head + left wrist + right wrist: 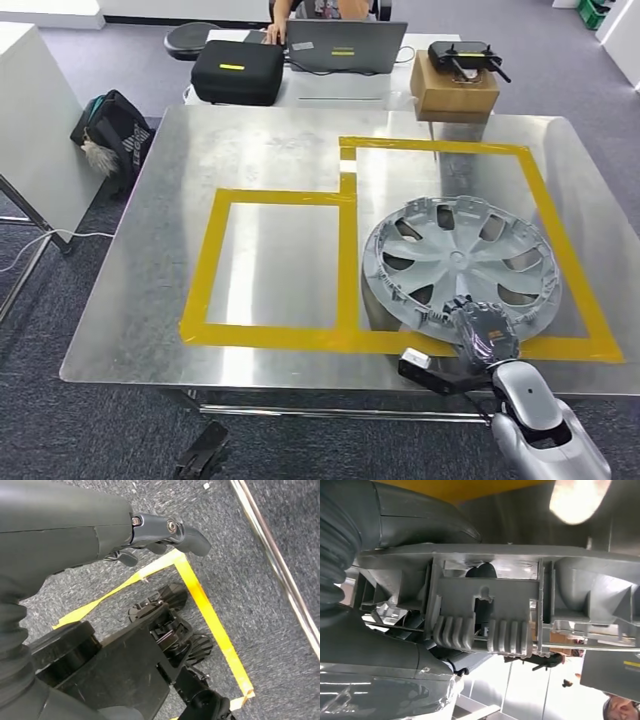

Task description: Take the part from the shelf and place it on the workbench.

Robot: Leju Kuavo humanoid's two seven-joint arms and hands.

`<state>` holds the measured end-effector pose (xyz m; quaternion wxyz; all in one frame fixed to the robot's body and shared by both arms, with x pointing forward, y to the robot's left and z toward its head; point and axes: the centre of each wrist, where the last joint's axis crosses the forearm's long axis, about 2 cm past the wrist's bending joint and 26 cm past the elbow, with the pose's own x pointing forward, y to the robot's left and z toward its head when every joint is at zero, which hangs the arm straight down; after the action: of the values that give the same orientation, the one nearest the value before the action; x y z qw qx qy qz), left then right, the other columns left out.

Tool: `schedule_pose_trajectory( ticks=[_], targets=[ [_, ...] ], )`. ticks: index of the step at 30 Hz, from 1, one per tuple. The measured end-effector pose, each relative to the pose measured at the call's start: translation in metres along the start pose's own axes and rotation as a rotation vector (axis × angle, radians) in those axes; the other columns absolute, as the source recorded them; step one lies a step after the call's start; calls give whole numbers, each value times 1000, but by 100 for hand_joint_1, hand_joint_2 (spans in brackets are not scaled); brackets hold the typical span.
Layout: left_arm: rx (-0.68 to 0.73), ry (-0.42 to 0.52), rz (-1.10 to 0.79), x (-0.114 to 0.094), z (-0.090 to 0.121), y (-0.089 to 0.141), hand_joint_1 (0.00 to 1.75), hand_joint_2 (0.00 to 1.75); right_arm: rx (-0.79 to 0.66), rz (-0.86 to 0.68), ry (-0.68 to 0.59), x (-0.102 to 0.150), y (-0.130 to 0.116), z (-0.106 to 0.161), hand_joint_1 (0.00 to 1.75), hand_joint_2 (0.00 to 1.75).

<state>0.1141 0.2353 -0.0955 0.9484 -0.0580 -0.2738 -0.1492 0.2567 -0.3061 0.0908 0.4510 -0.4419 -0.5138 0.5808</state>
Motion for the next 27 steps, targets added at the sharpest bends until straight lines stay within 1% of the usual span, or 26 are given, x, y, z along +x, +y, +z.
schedule_pose_trajectory(
  ticks=[3,7,12,17,21,27],
  targets=[
    [1,-2,0,0,0,0,0,175,3,0,0,0,0,0,175,175],
    [7,8,-20,-1,0,0,0,175,15,-5,0,1,3,3,0,175],
    [11,12,-67,0,0,0,0,175,38,-4,0,0,8,7,0,175],
    [13,11,-80,1,0,2,0,175,22,-4,-3,0,4,4,0,175],
    [26,5,-69,2,-1,3,0,0,11,-4,-1,-1,1,3,0,175],
    [29,4,-59,2,0,3,0,0,16,-6,6,-1,2,4,0,175]
  ],
)
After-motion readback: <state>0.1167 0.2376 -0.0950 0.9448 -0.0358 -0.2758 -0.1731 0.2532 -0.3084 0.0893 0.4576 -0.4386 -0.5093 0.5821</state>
